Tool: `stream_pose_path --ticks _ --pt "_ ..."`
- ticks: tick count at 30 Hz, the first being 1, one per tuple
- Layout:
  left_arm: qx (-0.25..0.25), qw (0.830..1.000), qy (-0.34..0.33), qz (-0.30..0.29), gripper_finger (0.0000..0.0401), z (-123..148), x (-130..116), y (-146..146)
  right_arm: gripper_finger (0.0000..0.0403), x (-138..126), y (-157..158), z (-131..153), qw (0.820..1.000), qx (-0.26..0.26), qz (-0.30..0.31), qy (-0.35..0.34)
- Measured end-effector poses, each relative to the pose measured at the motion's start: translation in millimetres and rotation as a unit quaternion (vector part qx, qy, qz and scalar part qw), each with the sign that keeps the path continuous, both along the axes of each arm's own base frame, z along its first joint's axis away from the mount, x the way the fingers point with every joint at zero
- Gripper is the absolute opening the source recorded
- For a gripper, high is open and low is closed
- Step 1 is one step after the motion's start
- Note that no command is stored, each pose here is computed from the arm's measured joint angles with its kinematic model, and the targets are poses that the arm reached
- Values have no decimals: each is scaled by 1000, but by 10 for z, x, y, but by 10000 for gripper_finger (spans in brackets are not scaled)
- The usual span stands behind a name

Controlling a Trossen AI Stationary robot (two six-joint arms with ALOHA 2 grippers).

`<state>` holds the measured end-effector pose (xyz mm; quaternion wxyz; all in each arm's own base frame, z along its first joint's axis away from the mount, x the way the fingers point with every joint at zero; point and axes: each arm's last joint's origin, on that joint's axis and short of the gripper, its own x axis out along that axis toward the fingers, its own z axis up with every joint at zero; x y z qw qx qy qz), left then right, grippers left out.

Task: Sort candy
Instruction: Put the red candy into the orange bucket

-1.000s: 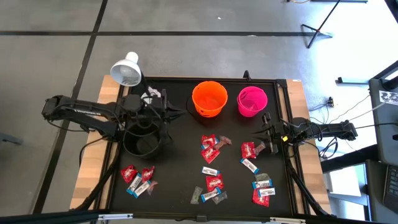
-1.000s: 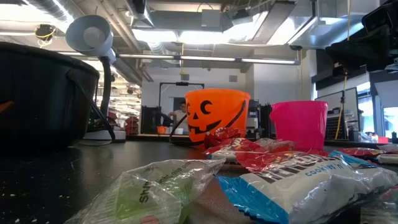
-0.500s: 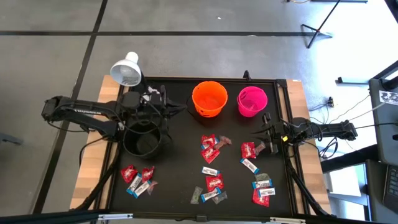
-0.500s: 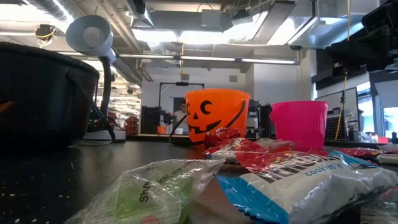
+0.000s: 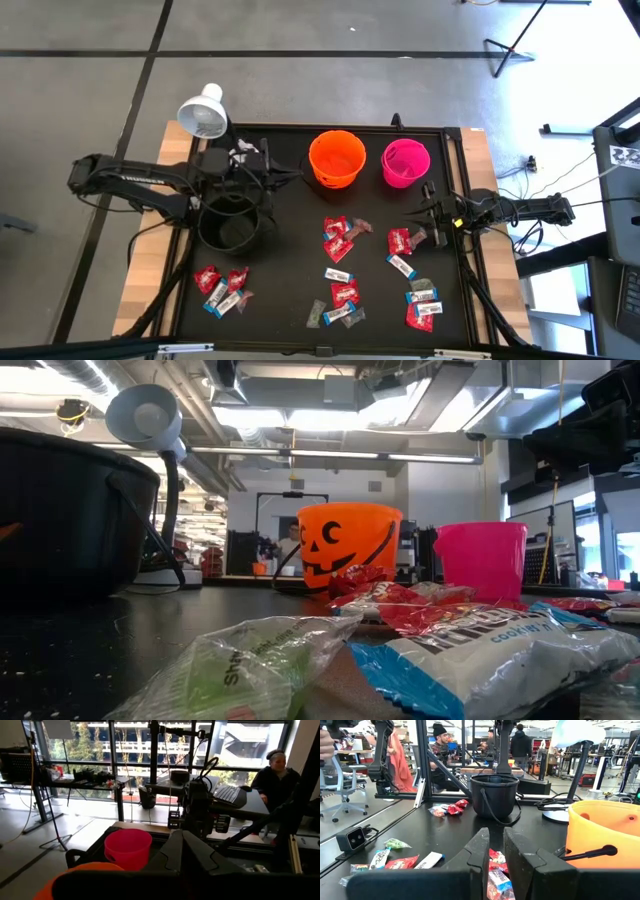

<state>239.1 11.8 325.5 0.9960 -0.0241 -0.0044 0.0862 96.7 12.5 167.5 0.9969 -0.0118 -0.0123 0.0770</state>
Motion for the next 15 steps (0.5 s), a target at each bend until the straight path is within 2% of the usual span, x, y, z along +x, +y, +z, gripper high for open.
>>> stream_pose_path --ticks 4,11,15 --pt "-1 1000 21 0 0 -9 93 3 58 0 0 0 1000 0 0 0" --pt "19 998 65 -13 0 202 382 9 58 0 0 0 1000 0 0 0" --pt "17 997 67 -21 0 267 488 31 58 0 -1 0 1000 0 -1 0"
